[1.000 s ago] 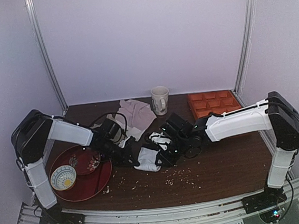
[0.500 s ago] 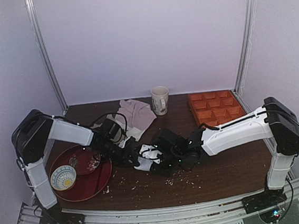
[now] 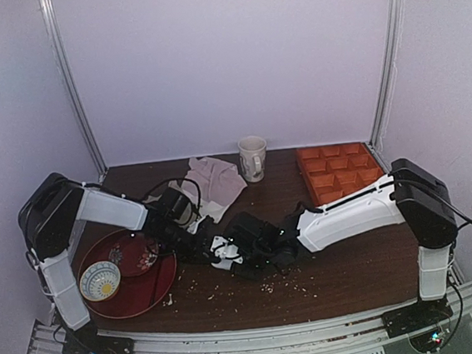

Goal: Roll the underwear
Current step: Roll the underwear at the center of the board.

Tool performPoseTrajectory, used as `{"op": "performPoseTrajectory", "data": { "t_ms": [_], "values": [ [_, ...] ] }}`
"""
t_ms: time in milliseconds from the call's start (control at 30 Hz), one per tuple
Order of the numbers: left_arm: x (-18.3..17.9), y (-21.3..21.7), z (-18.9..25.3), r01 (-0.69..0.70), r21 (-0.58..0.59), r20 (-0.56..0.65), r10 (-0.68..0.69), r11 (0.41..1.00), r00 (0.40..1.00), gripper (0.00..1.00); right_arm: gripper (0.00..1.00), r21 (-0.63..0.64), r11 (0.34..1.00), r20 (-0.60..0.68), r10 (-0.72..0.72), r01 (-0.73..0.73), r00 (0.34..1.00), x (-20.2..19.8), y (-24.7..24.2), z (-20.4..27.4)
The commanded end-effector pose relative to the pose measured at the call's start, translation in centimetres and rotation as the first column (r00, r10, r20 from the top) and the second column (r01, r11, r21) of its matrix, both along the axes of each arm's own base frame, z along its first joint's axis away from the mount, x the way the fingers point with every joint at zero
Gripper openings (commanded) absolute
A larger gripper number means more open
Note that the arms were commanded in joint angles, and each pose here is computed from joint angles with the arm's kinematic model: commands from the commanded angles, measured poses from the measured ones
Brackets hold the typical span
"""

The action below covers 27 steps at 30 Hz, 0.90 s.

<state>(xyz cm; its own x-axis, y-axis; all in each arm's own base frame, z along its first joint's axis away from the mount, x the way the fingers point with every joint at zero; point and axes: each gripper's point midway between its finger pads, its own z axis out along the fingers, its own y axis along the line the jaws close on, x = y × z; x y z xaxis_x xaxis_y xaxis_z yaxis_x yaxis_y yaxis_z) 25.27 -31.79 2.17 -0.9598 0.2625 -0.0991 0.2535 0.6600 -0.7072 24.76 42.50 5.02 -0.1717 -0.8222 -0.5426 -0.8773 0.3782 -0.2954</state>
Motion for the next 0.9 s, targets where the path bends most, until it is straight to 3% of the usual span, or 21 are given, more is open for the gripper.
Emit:
{"op": "performPoseTrajectory", "data": {
  "t_ms": [0, 200, 333, 467, 600, 700, 867],
  "values": [
    [0.1, 0.2, -0.4, 0.007, 0.013, -0.006, -0.007, 1.000, 1.000, 0.00, 0.31, -0.055, 0.998, 0.000, 0.001, -0.001, 1.000, 0.1, -0.1, -1.4],
    [0.1, 0.2, -0.4, 0.007, 0.014, -0.010, -0.006, 1.000, 1.000, 0.00, 0.21, -0.072, 0.997, -0.026, -0.006, 0.004, 1.000, -0.3, -0.6, -2.3],
    [0.1, 0.2, -0.3, 0.007, 0.015, -0.010, -0.006, 1.000, 1.000, 0.00, 0.01, -0.063, 0.998, -0.032, -0.016, 0.014, 0.999, -0.4, -0.8, -2.1],
    [0.1, 0.2, -0.2, 0.006, 0.014, -0.007, -0.006, 1.000, 1.000, 0.00, 0.00, -0.033, 0.999, -0.084, -0.025, 0.022, 0.996, -0.5, -0.7, -1.9],
    [0.3, 0.2, 0.6, 0.003, 0.012, 0.004, -0.003, 1.000, 1.000, 0.00, 0.00, 0.038, 0.997, -0.221, -0.053, 0.063, 0.974, -0.4, -0.8, -1.0],
    [0.8, 0.3, 1.5, -0.010, 0.012, 0.028, 0.010, 1.000, 1.000, 0.14, 0.00, 0.101, 0.990, -0.317, -0.060, 0.097, 0.947, -0.3, -0.6, 0.0],
    [1.7, 0.5, 3.2, -0.038, -0.004, 0.059, 0.039, 0.999, 0.998, 0.25, 0.00, 0.144, 0.981, -0.465, -0.052, 0.133, 0.884, -0.6, -0.5, -0.1]
  ]
}}
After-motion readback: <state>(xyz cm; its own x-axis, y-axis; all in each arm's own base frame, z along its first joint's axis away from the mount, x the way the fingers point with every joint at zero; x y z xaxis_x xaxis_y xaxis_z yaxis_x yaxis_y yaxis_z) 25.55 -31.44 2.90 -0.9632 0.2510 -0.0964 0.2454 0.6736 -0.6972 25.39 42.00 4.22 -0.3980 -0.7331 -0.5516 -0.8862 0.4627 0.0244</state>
